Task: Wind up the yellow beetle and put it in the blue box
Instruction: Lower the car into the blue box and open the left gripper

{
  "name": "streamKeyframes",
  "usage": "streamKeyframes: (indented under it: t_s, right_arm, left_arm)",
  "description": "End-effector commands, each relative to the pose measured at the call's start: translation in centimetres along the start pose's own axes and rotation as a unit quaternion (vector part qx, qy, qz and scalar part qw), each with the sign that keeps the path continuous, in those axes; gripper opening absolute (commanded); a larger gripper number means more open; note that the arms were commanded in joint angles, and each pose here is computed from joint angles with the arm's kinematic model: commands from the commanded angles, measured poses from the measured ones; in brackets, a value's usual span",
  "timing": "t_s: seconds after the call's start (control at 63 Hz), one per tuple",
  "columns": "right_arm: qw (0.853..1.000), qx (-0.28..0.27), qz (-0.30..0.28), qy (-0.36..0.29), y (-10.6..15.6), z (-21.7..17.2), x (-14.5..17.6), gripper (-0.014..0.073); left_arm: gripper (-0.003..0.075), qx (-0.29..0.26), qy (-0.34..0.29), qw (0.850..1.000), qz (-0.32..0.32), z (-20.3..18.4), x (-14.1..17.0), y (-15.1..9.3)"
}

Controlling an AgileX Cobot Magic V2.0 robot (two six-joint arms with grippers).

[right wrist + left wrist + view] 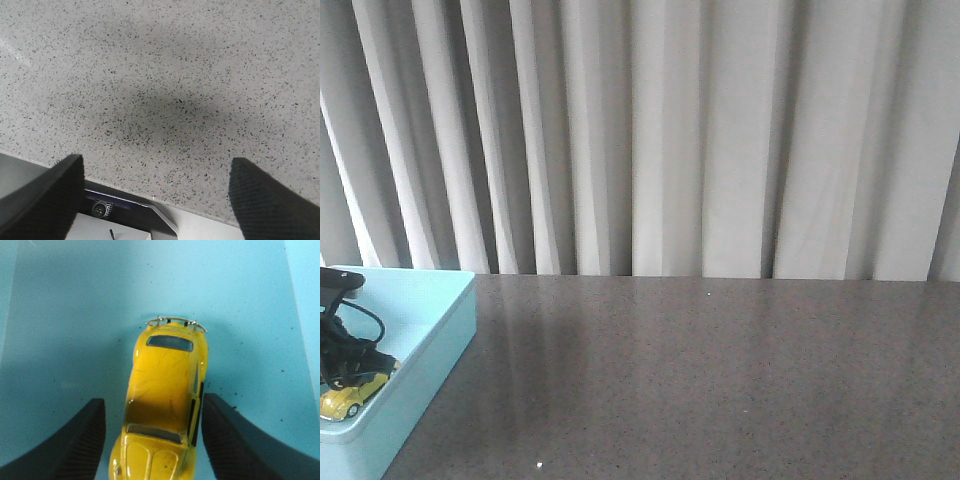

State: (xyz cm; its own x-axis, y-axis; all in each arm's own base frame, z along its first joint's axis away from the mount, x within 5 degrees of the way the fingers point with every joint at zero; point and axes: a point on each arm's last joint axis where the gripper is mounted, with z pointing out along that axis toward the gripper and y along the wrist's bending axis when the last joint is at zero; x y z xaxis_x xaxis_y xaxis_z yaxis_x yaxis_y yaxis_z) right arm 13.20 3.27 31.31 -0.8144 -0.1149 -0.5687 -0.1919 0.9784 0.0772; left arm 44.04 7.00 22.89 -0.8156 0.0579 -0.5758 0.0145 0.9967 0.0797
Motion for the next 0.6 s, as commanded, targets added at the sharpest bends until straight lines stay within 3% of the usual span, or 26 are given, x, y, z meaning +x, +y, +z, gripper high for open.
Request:
streamKeyframes:
  t_s: [0.0, 0.397, 0.587]
  right_arm:
    - [0.999, -0.003, 0.0, -0.036, 0.1, -0.7, -0.8, 0.0579]
    - [0.999, -0.003, -0.001, -0.037, 0.1, -0.7, -0.8, 0.0579]
    - [0.999, 0.001, -0.003, -0.038, 0.0, -0.7, -0.9, 0.0579]
  left_arm:
    - [0.0426, -0.013, -0.069, 0.998, -0.008, -3.0, -2.1, 0.3]
    - [0.0426, -0.011, -0.064, 0.998, -0.008, -3.2, -2.1, 0.3]
    - [0.0426, -0.011, -0.072, 0.997, -0.007, -5.8, -2.4, 0.2]
